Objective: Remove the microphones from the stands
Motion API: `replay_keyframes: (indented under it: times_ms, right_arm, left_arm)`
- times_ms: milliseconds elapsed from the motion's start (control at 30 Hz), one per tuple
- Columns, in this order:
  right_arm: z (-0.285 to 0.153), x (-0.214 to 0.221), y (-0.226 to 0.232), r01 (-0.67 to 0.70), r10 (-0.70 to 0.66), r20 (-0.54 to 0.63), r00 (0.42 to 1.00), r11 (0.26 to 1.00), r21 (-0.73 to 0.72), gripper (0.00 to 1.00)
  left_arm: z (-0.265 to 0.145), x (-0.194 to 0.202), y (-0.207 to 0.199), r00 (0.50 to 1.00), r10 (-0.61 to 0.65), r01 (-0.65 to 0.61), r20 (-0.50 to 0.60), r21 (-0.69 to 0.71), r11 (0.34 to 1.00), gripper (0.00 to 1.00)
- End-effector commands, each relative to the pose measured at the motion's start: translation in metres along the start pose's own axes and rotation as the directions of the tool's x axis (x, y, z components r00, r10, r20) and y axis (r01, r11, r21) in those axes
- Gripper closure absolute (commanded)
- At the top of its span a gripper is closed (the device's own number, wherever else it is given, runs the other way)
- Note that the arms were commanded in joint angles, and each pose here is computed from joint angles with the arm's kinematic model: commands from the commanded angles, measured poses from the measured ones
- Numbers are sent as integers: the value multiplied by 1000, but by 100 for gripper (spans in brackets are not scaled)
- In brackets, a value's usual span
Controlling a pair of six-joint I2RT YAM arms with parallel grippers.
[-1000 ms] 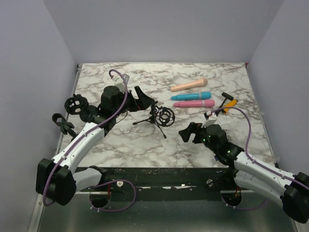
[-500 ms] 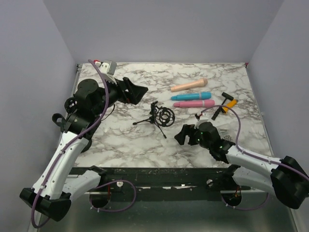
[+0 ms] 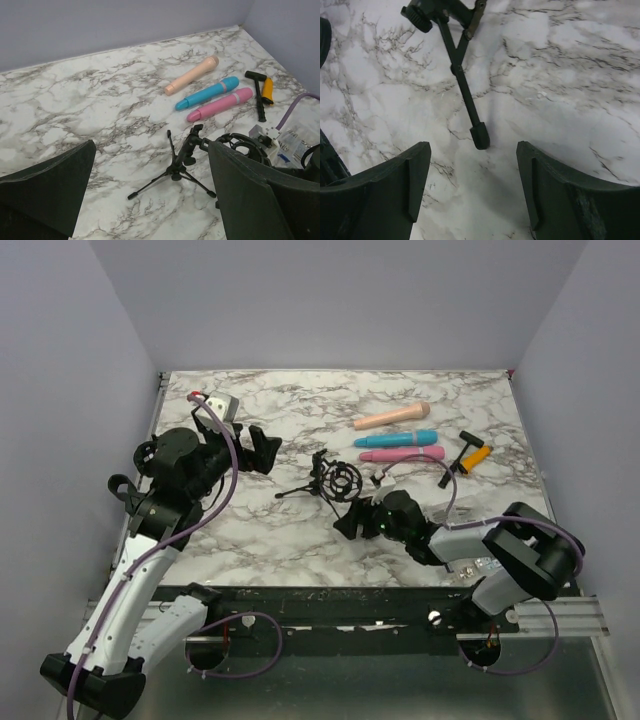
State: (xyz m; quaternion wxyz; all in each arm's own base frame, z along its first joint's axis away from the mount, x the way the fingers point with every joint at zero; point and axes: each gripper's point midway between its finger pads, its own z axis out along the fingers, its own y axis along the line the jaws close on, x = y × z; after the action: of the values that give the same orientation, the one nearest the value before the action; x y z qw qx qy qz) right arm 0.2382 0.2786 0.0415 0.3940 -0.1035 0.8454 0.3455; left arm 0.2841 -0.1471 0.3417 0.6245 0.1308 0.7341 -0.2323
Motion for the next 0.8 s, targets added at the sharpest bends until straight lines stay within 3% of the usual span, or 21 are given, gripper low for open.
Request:
replay_keyframes:
  times_ms: [0, 167, 333, 500, 767]
  right_arm:
    - [23, -30, 40, 82, -65, 164, 984, 991, -103, 26]
    - [42, -31, 31, 119, -112, 210, 971, 993, -21, 39]
    - [69, -31, 32, 138, -136, 187, 973, 990, 4, 67]
    - [104, -35, 47, 149, -143, 163, 976, 988, -25, 83]
    - [165, -43, 70, 159, -154, 125, 980, 987, -34, 95]
  left_arm:
    - [-15, -20, 9, 993, 81, -76, 86, -57, 995, 2]
    - [-21, -24, 15, 990, 98, -88, 105, -94, 992, 2]
    - [-24, -25, 15, 989, 95, -84, 116, -97, 992, 2]
    - [-25, -26, 16, 988, 98, -85, 121, -105, 991, 2]
    - [-29, -27, 26, 986, 110, -90, 126, -157, 984, 2]
